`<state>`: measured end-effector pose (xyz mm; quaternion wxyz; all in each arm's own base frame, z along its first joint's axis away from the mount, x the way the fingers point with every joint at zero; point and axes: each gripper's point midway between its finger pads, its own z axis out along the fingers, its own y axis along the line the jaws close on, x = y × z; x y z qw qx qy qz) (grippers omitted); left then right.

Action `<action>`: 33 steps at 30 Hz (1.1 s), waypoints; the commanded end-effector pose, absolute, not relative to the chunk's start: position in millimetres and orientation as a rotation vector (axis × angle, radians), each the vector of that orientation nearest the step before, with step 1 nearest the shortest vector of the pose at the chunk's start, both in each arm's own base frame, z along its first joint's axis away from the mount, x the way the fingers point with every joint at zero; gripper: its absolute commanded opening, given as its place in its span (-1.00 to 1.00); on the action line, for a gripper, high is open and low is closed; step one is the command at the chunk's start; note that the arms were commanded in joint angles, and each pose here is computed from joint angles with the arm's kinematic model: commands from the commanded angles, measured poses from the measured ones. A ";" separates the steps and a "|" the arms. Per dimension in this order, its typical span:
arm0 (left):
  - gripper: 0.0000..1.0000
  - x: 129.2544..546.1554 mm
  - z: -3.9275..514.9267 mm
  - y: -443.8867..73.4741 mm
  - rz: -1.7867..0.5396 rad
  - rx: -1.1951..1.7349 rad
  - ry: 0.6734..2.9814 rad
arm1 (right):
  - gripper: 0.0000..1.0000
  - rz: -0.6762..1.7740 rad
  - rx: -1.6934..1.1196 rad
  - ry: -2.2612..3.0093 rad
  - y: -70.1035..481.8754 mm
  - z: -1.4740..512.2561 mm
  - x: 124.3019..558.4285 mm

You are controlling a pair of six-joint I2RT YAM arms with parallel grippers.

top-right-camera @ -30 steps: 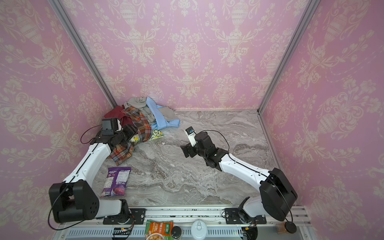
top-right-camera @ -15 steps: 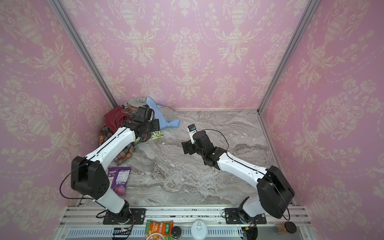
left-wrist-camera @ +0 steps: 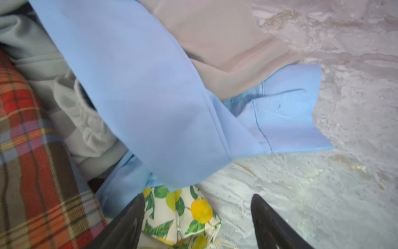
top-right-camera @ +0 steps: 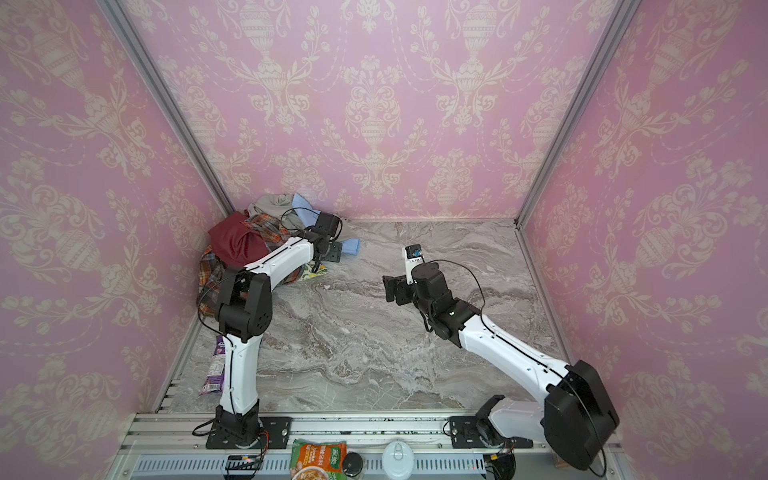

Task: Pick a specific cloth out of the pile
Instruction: 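Reach the left gripper to the light blue shirt while the right arm advances, then close the left gripper on the light blue shirt's edge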

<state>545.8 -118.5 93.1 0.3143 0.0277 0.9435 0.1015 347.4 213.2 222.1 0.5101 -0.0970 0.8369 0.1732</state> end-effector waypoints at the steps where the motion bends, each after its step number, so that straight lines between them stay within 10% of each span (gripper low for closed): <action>1: 0.59 558.7 86.2 -108.1 0.324 0.097 2.497 | 0.89 0.384 -0.201 2.033 202.0 217.6 344.2; 33: 0.74 561.2 17.9 -107.2 0.216 0.110 2.726 | 0.95 0.351 -0.228 2.060 202.5 205.7 347.2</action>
